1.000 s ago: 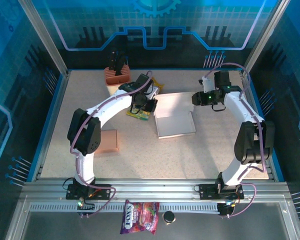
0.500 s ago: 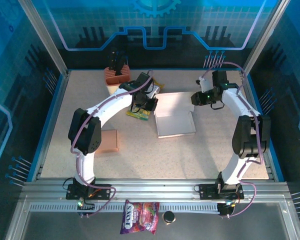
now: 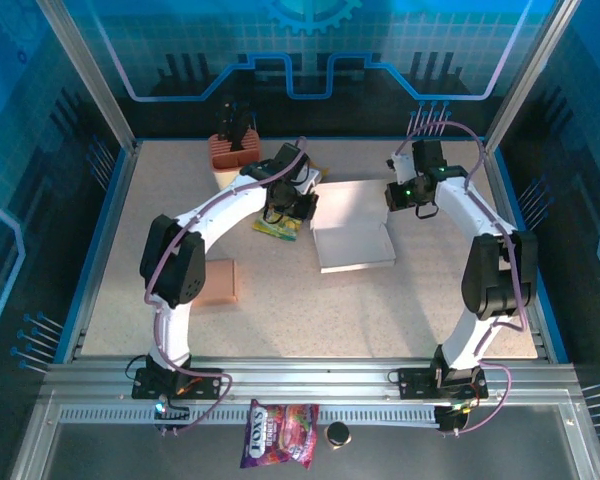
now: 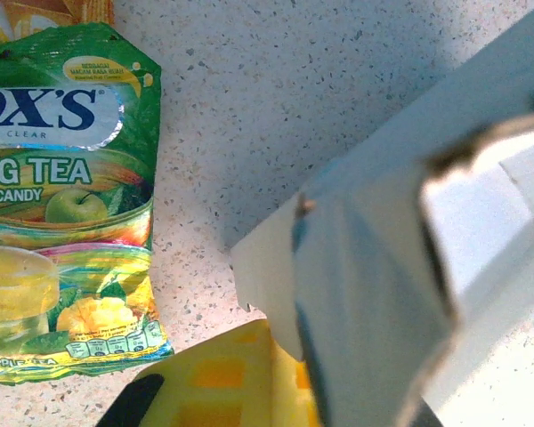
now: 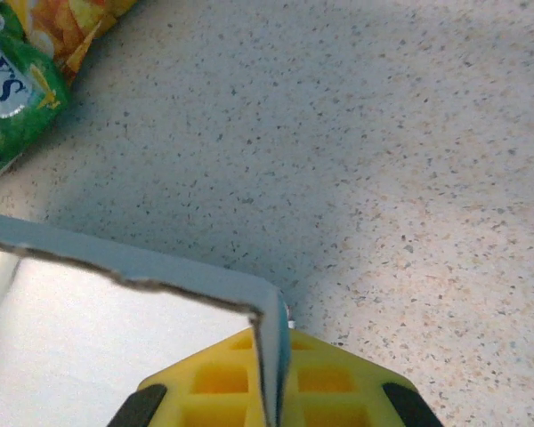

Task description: Fold the paper box

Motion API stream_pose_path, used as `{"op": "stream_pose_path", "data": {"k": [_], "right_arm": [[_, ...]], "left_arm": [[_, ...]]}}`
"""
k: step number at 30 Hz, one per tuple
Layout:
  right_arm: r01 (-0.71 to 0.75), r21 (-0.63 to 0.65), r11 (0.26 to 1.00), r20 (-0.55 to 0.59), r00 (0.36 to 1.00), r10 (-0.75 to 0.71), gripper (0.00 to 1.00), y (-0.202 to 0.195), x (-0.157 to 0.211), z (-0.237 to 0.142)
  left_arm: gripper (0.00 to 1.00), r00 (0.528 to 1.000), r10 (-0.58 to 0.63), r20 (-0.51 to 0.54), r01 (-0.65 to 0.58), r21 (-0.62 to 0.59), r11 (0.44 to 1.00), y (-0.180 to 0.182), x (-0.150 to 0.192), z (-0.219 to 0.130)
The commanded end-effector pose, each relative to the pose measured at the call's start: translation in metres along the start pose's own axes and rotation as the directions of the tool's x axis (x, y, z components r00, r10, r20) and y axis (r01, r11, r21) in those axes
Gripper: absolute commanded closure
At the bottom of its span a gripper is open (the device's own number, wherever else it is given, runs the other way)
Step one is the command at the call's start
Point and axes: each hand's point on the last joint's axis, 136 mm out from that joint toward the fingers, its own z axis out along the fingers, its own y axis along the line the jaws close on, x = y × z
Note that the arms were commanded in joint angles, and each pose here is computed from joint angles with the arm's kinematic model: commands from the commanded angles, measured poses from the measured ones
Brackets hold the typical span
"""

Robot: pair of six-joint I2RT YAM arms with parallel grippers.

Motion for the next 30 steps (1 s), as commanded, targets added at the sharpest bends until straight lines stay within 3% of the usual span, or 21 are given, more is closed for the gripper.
{"op": "stream_pose_path", "data": {"k": [1, 11, 17, 20, 22, 27, 30], "right_arm": [[-0.048, 0.089, 0.995, 0.109, 0.993, 0.038, 1.00, -0.001, -0.019, -0.027], [-0.160, 0.082, 0.984, 0.253, 0.958, 0.135, 1.00, 0.014, -0.024, -0.040], [-0.100, 0.094, 0.991, 0.283, 0.956, 0.070, 1.00, 0.014, -0.015, -0.037], [-0.062, 0.053, 0.997, 0.257, 0.965, 0.046, 1.00, 0.013, -0.012, -0.036], [-0.040, 0.018, 0.999, 0.221, 0.975, 0.035, 1.00, 0.012, -0.008, -0.033], [0.007, -0.043, 0.999, 0.139, 0.990, -0.001, 1.00, 0.010, 0.004, -0.023], [0.030, -0.068, 0.997, 0.106, 0.994, -0.022, 1.00, 0.010, 0.010, -0.020]], "left_arm": [[1.00, 0.999, -0.049, 0.017, 0.048, 0.026, 0.998, -0.011, -0.011, 0.002], [1.00, 0.985, -0.128, 0.112, 0.127, 0.014, 0.992, -0.022, -0.043, 0.015], [1.00, 0.985, -0.109, 0.133, 0.107, 0.023, 0.994, -0.026, -0.048, 0.011], [0.65, 0.987, -0.057, 0.149, 0.055, 0.019, 0.998, -0.031, -0.046, -0.016], [0.56, 0.987, -0.015, 0.162, 0.014, 0.008, 1.000, -0.027, -0.040, -0.032], [0.51, 0.978, 0.002, 0.210, 0.005, -0.030, 1.000, 0.015, -0.037, -0.056], [0.51, 0.970, 0.046, 0.240, -0.049, 0.007, 0.999, 0.019, -0.050, -0.059]]}}
